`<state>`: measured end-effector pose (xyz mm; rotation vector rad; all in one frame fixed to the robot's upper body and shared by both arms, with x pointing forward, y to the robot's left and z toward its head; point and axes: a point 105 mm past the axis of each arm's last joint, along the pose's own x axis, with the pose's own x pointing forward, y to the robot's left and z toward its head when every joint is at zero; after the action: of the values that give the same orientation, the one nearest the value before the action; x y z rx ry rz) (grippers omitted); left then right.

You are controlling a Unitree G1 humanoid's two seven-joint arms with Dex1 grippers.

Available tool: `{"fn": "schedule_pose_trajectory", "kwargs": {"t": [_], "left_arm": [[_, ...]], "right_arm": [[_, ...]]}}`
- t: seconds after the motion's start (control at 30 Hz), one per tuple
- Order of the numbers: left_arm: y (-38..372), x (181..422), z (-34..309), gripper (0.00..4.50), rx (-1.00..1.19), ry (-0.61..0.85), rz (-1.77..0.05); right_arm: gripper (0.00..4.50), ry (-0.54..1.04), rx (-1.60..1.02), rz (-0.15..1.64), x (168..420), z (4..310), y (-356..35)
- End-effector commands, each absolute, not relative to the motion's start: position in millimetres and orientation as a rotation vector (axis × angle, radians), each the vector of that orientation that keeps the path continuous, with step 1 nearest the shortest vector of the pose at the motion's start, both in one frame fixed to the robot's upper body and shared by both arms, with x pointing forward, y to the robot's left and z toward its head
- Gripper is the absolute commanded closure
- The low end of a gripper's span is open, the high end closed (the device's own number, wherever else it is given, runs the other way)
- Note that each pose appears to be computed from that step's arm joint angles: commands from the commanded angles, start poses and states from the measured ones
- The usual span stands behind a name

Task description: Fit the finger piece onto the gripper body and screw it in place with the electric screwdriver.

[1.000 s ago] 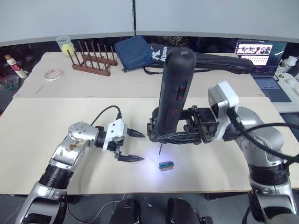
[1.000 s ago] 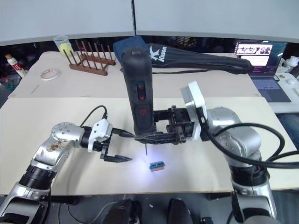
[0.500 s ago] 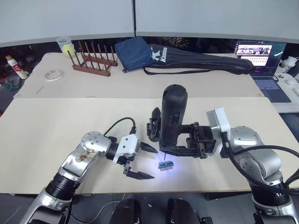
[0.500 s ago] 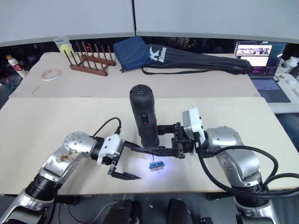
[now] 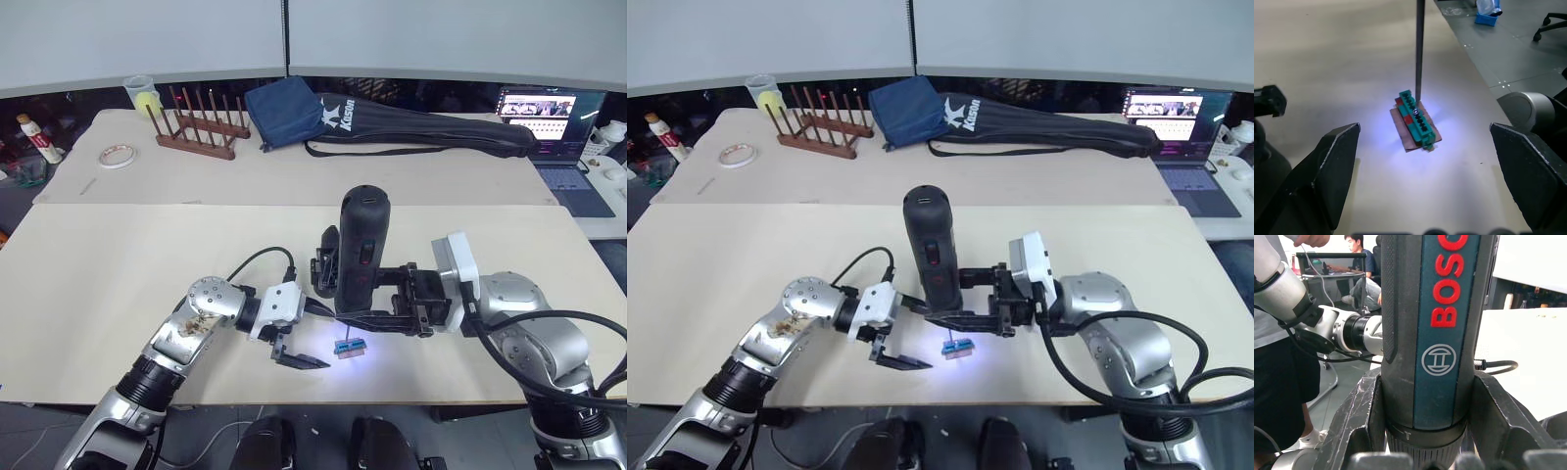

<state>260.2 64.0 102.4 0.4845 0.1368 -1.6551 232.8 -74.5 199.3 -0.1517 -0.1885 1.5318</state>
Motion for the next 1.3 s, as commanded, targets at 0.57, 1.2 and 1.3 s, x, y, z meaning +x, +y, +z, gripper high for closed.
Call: {"fn": "schedule_pose_trajectory", "kwargs": {"t": [0.57, 1.2, 1.3], "left_arm": [[59, 259, 109, 0.00, 0.507, 0.081, -1.672], [61, 265, 112, 0.00, 0.507, 0.077, -1.641], [68, 268, 116, 0.00, 0.482, 0.085, -1.603]], "right_arm": [[2.54, -0.242, -0.186, 1.538, 229, 202, -77], [2.54, -0.230, -0.194, 1.523, 231, 195, -80], [2.54, -0.254, -0.181, 1.522, 229, 206, -80]]}}
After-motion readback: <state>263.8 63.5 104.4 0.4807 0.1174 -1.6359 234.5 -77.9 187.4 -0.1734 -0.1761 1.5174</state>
